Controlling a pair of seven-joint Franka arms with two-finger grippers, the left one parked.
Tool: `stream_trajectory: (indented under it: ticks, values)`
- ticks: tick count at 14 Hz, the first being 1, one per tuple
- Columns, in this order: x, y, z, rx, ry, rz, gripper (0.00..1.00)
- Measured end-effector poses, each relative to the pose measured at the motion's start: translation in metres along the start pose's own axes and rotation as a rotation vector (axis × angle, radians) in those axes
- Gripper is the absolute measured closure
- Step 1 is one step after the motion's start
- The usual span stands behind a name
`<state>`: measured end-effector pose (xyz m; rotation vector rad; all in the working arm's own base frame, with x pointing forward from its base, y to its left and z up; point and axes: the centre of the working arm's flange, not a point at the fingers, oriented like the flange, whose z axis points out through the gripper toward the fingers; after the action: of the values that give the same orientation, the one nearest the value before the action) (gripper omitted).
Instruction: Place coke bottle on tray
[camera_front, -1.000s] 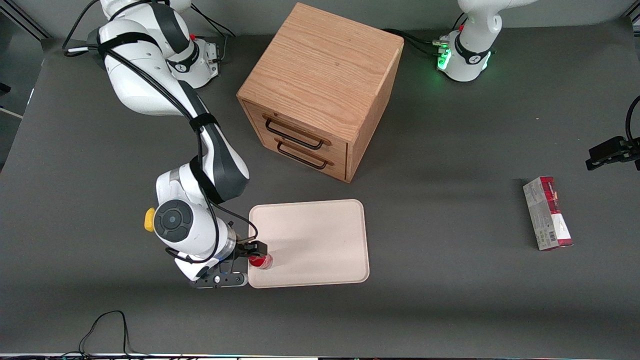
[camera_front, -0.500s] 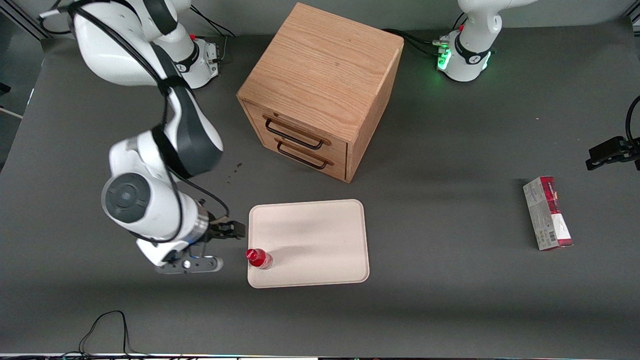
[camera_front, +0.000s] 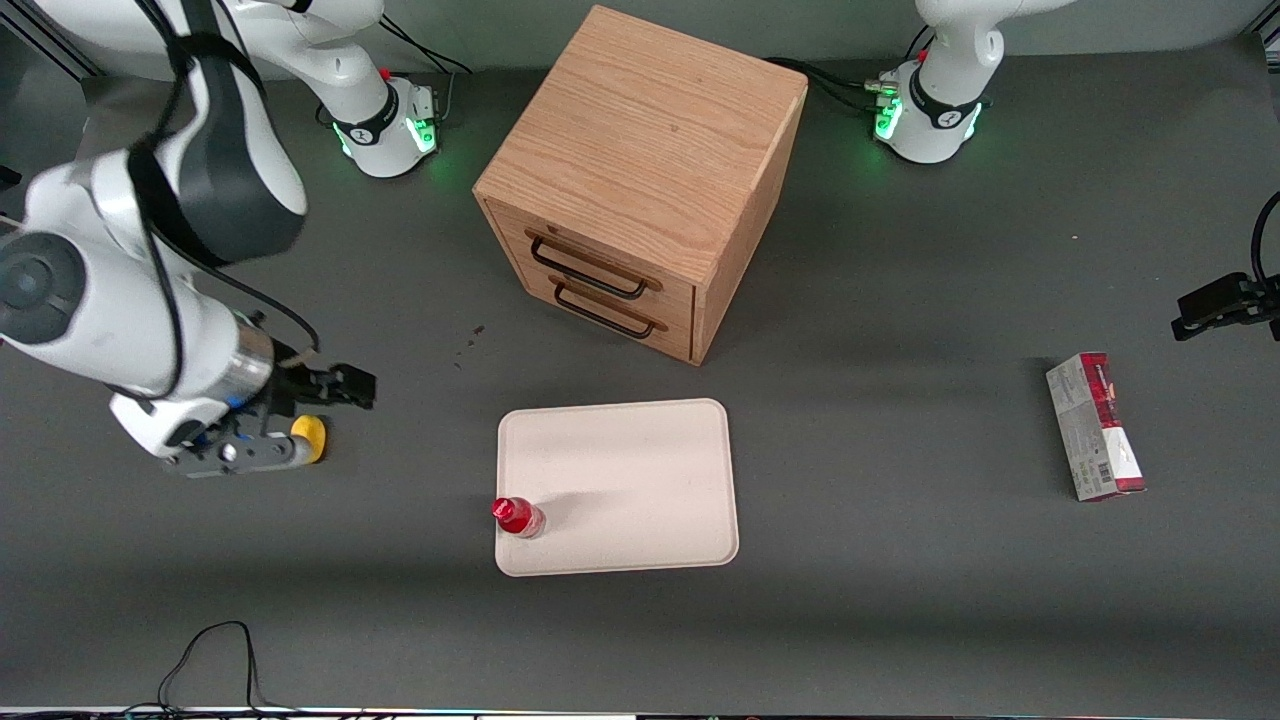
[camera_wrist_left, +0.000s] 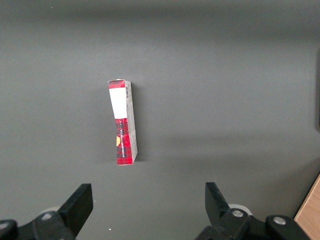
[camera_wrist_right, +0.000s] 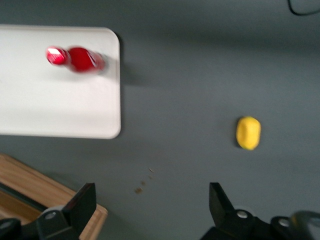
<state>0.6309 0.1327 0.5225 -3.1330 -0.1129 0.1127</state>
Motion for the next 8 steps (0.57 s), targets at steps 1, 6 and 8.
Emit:
stream_trajectory:
  ticks: [1, 6, 8]
  values:
    - [-0.013, 0.015, -0.005, -0.003, -0.005, 0.002, 0.00]
    - [-0.069, 0.059, -0.029, 0.010, 0.003, 0.021, 0.00]
    - [-0.073, 0.070, -0.039, 0.014, 0.024, 0.041, 0.00]
